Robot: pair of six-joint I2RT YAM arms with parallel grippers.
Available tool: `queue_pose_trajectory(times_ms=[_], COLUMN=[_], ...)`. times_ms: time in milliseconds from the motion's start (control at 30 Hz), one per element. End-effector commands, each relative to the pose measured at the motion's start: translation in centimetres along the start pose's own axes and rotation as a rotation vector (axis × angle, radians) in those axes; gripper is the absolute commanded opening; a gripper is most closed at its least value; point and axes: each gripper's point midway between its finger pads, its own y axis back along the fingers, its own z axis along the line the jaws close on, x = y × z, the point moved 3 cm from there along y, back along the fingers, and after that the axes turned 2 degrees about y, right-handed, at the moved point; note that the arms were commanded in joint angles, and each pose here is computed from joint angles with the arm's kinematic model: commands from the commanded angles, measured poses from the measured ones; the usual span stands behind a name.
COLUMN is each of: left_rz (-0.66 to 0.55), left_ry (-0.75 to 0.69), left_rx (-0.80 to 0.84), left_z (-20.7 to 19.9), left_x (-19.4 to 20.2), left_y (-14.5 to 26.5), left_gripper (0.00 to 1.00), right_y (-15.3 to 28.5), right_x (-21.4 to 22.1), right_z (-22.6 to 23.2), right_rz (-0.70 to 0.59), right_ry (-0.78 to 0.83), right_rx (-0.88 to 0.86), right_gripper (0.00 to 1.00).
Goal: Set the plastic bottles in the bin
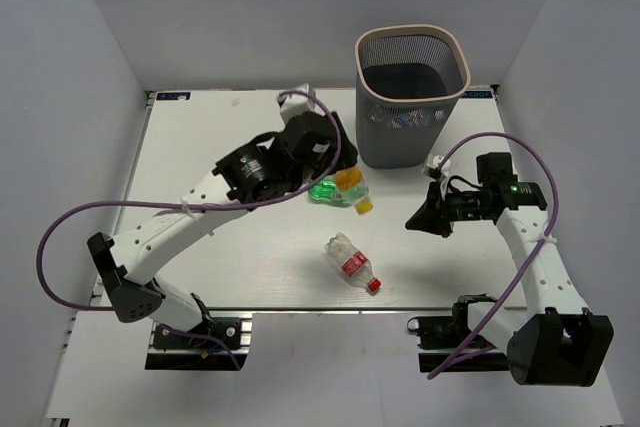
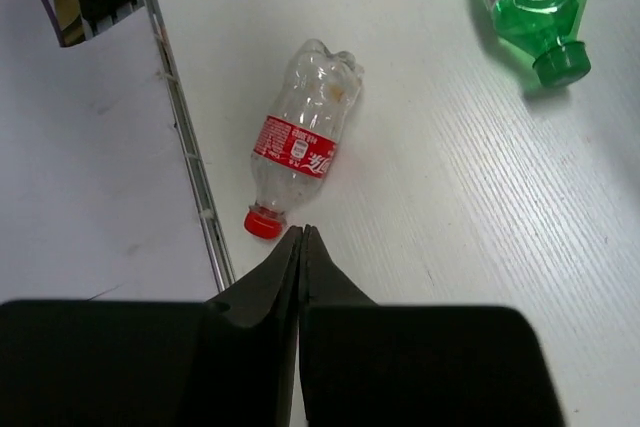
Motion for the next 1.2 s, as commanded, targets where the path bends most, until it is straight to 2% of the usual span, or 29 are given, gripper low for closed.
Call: queue_pose_trajectory(times_ms=[0,33,67,133,167,200,233,267,333,367,467,500,567,700,800,833,900,933,1000,1067,1167], left_rz=[-0.224,-0.306,-0.357,-0.429,-0.523,-0.574,-0.595,-0.667,-0.716,-0.704,-0.811,-0.809,-0.870,-0.876,-0.842,-0.824,-0.799,-0.791,-0.771,-0.769,-0.771], left_ry=[-0.123,-0.128,-0.120,-0.102,-0.045,-0.051,-0.056,-0.030,-0.022,-0.034,0.023,0.015,0.019,-0.009,-0.031,-0.024,-0.035,-0.033,-0.041,-0.046,-0.083], left_rx=[0.106,0.174,0.222,0.268,0.333,0.353,0.349,0.384,0.358,0.333,0.352,0.311,0.256,0.170,0.152,0.151,0.166,0.186,0.220,0.229,0.255], left_z=[-3.5,-5.3,-6.5,-8.3,-10.1,-11.0,-11.7,-13.3,-13.9,-14.5,-16.1,-15.7,-15.1,-13.0,-11.7,-11.3,-11.0,-11.0,-11.5,-11.5,-12.1], left_x=[-6.0,-7.8,-8.9,-9.8,-11.9,-12.9,-12.7,-14.8,-16.4,-15.6,-19.4,-19.0,-20.6,-20.9,-20.7,-20.5,-20.3,-20.5,-20.1,-20.5,-21.5], left_y=[1.4,1.1,1.5,0.4,1.1,1.3,-0.3,0.9,-0.4,-3.1,-2.2,-4.9,-5.5,-10.0,-13.1,-13.9,-15.0,-15.2,-15.6,-15.5,-12.9], left_gripper=[0.20,0.20,0.20,0.21,0.21,0.23,0.25,0.25,0.25,0.25,0.25,0.24,0.23,0.25,0.52,0.65,0.80,0.92,1.00,1.00,1.00], right_y=[0.0,-0.2,-0.2,-0.4,-0.5,-0.5,-0.6,-0.6,-0.7,-0.7,-0.8,-0.8,-0.9,-0.7,-0.8,-0.8,-1.1,-1.2,-1.8,-2.5,-4.4], right_x=[0.6,1.4,1.6,2.3,2.7,2.8,2.8,2.8,2.8,2.8,3.0,2.9,3.3,2.8,2.5,2.3,2.0,1.8,1.6,1.2,1.0], right_z=[0.0,0.2,0.3,0.4,0.4,0.2,0.2,0.2,0.3,0.3,0.5,0.6,0.6,1.0,0.9,0.8,0.3,0.2,0.1,0.6,0.7], right_rz=[0.020,0.028,0.035,0.053,0.062,0.068,0.071,0.072,0.076,0.073,0.082,0.082,0.091,0.078,0.069,0.066,0.060,0.060,0.061,0.065,0.098], right_ry=[0.045,0.036,0.041,0.047,0.036,0.033,0.031,0.033,0.034,0.030,0.033,0.036,0.023,0.052,0.062,0.069,0.073,0.072,0.055,0.044,0.009], right_rx=[0.021,0.015,0.018,0.022,0.021,0.033,0.028,0.028,0.024,0.026,0.023,0.024,0.017,0.030,0.038,0.038,0.044,0.044,0.012,-0.027,-0.087], right_gripper=[0.00,0.01,0.05,0.20,0.24,0.27,0.27,0.28,0.28,0.28,0.30,0.30,0.30,0.40,0.57,0.62,0.66,0.68,0.70,0.70,0.72])
